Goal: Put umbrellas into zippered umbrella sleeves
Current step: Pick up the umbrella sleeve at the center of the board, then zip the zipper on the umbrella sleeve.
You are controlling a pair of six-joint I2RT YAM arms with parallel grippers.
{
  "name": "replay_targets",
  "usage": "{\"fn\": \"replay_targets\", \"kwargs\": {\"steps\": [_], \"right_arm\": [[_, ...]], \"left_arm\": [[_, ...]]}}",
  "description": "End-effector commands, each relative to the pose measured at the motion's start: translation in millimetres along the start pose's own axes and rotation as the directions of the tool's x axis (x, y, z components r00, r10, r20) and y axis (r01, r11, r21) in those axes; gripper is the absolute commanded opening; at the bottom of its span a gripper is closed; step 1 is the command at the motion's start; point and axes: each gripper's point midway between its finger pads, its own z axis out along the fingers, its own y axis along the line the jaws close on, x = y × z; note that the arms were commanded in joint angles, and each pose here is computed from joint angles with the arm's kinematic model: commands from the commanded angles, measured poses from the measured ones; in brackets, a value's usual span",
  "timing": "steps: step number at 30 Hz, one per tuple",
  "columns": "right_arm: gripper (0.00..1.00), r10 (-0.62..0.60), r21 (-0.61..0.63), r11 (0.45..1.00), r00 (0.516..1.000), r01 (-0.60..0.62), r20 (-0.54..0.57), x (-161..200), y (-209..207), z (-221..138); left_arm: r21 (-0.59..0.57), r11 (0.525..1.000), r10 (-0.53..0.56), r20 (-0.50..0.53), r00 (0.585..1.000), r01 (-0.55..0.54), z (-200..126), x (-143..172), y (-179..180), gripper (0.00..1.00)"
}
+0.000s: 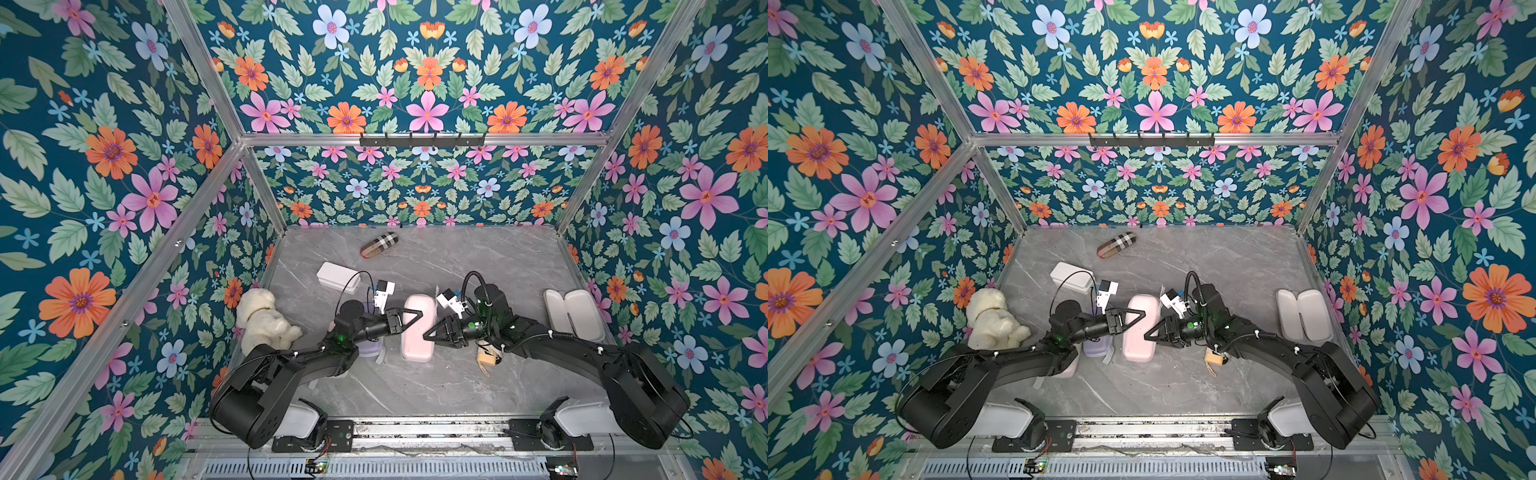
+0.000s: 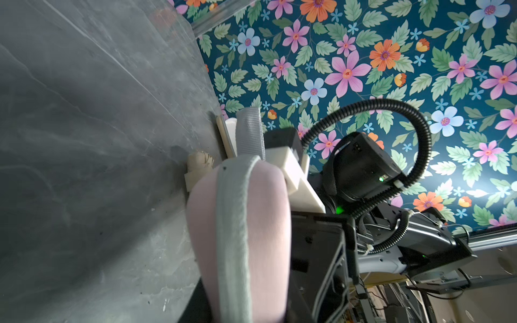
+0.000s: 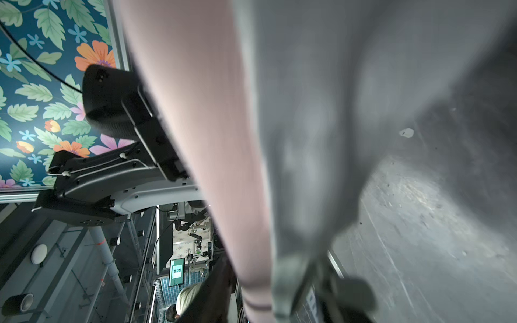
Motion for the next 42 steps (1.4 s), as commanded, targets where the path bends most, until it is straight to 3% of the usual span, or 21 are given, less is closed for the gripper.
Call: {"fn": "replay_targets", "kwargs": {"steps": [1, 4, 7, 10, 14, 16, 18, 23, 34, 42], "right_arm": [[0.53, -0.08, 0.048, 0.996, 0.996, 0.078, 0.035, -3.1, -7.6, -22.4], [0.53, -0.194, 0.25, 0.957, 0.967, 0.149, 0.166, -25.8, -33.4, -51.8], [0.52, -0.415, 0.539, 0.811, 0.874, 0.228, 0.254, -51.1, -56.6, -74.7], [0.49, -0.655, 0.685, 0.65, 0.7, 0.329, 0.285, -71.2, -45.1, -89.0], [0.46, -0.88, 0.76, 0.429, 0.415, 0.488, 0.23, -79.0, -1.5, -87.1], [0.46, -0.926, 0.772, 0.341, 0.333, 0.536, 0.178, -77.9, 10.8, -79.0], [0.45, -0.943, 0.77, 0.29, 0.307, 0.567, 0.129, -76.9, 14.2, -69.0], [0.43, -0.959, 0.765, 0.228, 0.276, 0.603, 0.068, -79.0, 15.4, -52.9], [0.37, -0.977, 0.754, 0.156, 0.214, 0.639, 0.02, -92.9, 25.4, -33.8], [0.41, -0.98, 0.747, 0.14, 0.197, 0.65, 0.013, -90.4, 25.9, -24.4]], "left_arm": [[-0.032, 0.997, 0.074, -0.022, 0.997, -0.075, -1.0, -7.7, -2.6, 0.2], [-0.081, 0.982, 0.165, -0.061, 0.984, -0.17, 0.4, -15.5, -8.0, 0.2], [-0.062, 0.971, 0.225, -0.068, 0.972, -0.229, 2.1, -25.1, -25.1, 0.2], [-0.04, 0.963, 0.263, -0.085, 0.961, -0.267, 3.6, -28.9, -37.1, 0.2], [-0.018, 0.957, 0.287, -0.094, 0.953, -0.29, 4.1, -31.6, -48.5, 0.21], [-0.015, 0.957, 0.289, -0.089, 0.953, -0.291, 3.5, -32.7, -51.5, 0.21], [-0.013, 0.956, 0.289, -0.086, 0.953, -0.291, 3.5, -33.4, -53.2, 0.21], [-0.01, 0.958, 0.286, -0.088, 0.954, -0.288, 3.6, -32.5, -55.7, 0.21], [-0.01, 0.96, 0.278, -0.097, 0.956, -0.28, 5.2, -28.0, -54.3, 0.2], [-0.018, 0.959, 0.28, -0.101, 0.955, -0.284, 4.2, -26.4, -51.9, 0.19]]}}
